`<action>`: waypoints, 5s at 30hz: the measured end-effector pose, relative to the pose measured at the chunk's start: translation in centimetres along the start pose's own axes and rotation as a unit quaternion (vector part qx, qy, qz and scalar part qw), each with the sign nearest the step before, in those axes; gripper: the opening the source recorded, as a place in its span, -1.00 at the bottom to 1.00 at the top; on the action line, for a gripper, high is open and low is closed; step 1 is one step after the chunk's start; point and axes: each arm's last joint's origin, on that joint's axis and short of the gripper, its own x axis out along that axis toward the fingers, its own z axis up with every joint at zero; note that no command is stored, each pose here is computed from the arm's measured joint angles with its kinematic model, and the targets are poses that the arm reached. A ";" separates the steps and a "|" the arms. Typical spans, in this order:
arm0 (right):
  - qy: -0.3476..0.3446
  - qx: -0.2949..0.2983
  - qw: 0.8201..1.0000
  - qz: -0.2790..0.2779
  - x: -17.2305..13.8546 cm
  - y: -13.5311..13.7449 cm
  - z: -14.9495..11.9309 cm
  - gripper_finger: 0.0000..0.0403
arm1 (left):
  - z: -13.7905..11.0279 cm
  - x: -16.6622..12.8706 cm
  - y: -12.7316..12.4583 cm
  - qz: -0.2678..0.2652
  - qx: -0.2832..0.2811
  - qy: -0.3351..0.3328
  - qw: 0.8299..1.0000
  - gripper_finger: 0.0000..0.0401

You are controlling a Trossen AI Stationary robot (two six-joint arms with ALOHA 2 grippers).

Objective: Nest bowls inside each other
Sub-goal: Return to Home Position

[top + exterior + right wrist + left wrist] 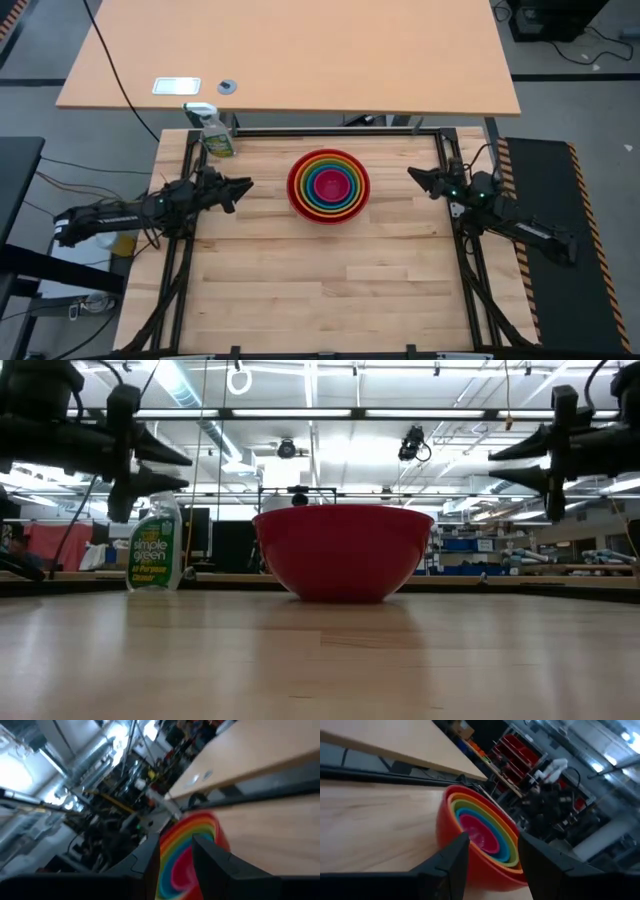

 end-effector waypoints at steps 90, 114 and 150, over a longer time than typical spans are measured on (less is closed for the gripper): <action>0.064 -0.367 0.925 0.070 0.5 -1.0 -1.6 -0.41 | -2.7 -0.3 1.9 0.121 0.248 0.017 0.961 -0.91; 0.064 -0.367 0.925 0.070 0.5 -1.0 -1.6 -0.41 | -2.7 -0.3 1.9 0.121 0.247 0.017 0.961 -0.91; 0.064 -0.367 0.925 0.070 0.5 -1.0 -1.6 -0.41 | -2.7 -0.3 1.9 0.121 0.247 0.017 0.961 -0.91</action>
